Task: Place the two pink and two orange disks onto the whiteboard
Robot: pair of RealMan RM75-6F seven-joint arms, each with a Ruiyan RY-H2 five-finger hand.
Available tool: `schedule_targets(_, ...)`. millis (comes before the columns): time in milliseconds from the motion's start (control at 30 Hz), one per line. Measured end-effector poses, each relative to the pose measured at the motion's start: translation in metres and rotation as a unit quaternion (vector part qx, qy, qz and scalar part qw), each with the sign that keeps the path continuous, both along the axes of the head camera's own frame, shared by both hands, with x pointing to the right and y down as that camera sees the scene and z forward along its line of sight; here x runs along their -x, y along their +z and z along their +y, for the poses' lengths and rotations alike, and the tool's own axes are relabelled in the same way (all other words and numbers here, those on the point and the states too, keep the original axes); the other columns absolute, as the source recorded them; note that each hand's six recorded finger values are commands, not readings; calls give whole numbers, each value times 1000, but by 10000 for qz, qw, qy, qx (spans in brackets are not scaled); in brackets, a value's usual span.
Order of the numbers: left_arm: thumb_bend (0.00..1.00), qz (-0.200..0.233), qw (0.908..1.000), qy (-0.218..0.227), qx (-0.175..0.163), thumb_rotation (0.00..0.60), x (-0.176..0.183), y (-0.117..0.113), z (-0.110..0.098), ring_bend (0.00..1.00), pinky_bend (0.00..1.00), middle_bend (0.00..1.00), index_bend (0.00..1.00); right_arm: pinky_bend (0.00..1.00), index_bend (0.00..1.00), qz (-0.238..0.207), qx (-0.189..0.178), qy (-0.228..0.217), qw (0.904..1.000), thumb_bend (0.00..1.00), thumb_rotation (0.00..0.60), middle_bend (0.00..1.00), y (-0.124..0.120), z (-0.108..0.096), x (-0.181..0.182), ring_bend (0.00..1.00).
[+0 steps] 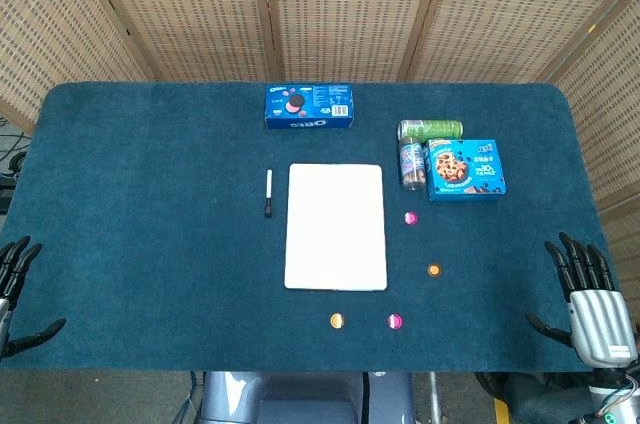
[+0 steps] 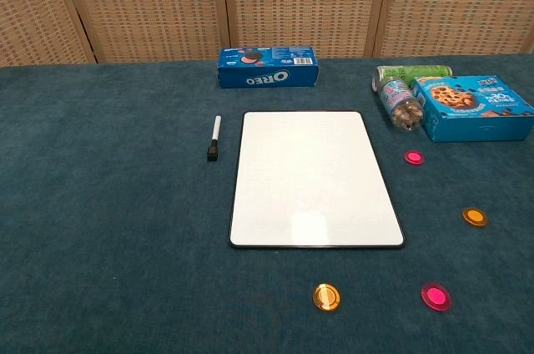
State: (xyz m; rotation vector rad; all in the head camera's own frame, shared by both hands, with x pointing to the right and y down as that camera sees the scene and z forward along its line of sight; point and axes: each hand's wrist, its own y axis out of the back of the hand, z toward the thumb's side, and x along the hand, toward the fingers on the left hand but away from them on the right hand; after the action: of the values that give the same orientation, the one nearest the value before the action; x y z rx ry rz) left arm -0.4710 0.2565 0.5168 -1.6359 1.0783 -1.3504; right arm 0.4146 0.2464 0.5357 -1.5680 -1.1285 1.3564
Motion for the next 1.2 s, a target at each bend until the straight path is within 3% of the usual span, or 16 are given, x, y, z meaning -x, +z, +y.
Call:
schedule_targets(333, 0, -20, 10000, 11, 54, 600, -1, 4, -1, 0, 0, 0, 0, 0, 0, -14, 99, -100, 9999, 0, 600, 5, 6, 1, 4, 0)
schedule_targets(400, 0, -30, 10000, 18, 37, 600, -2, 4, -2, 0, 0, 0, 0, 62, 0, -27, 118, -164, 9998, 0, 600, 107, 8, -1, 7, 67)
schedule_targets(433, 0, -43, 10000, 21, 29, 600, -2, 4, -2, 0, 0, 0, 0, 132, 0, -30, 110, -205, 9997, 0, 600, 179, 9, -2, 8, 139)
schedule_targets(500, 0, -74, 10000, 1, 34, 600, -1, 6, -3, 0, 0, 0, 0, 506, 0, -19, 71, -369, 9993, 0, 600, 466, 12, -10, 14, 465)
schedule_targets(567, 0, -102, 9999, -36, 54, 600, 0, 8, -5, 0, 0, 0, 0, 820, 9, -26, 65, -585, 9983, 0, 600, 679, 18, -22, 23, 694)
schedule_targets(600, 0, -112, 9999, -54, 61, 600, 0, 9, -6, 0, 0, 0, 0, 931, 30, -44, 84, -682, 9976, 0, 600, 767, 21, -27, 27, 787)
schedule_targets(633, 0, -121, 9999, -70, 66, 600, 0, 9, -7, 0, 0, 0, 0, 971, 51, -69, 116, -783, 9968, 0, 600, 808, 24, -32, 32, 833)
schedule_targets(700, 0, -147, 9998, -100, 81, 600, 0, 11, -10, 0, 0, 0, 0, 1000, 126, -135, 217, -1048, 9942, 14, 600, 886, 32, -46, 45, 923)
schedule_targets(833, 0, -208, 9996, -138, 126, 600, 0, 15, -14, 0, 0, 0, 0, 1000, 207, -204, 445, -1560, 9865, 129, 600, 946, 48, -74, 72, 989)
schedule_targets(1067, 0, -280, 9992, -187, 207, 600, 1, 24, -23, 0, 0, 0, 0, 1000, 288, -200, 969, -2199, 9705, 270, 600, 970, 75, -125, 123, 1000)
schedule_targets(1200, 0, -312, 9989, -225, 252, 600, 1, 28, -26, 0, 0, 0, 0, 1000, 335, -51, 1034, -2357, 9663, 379, 600, 980, 87, -146, 145, 1000)
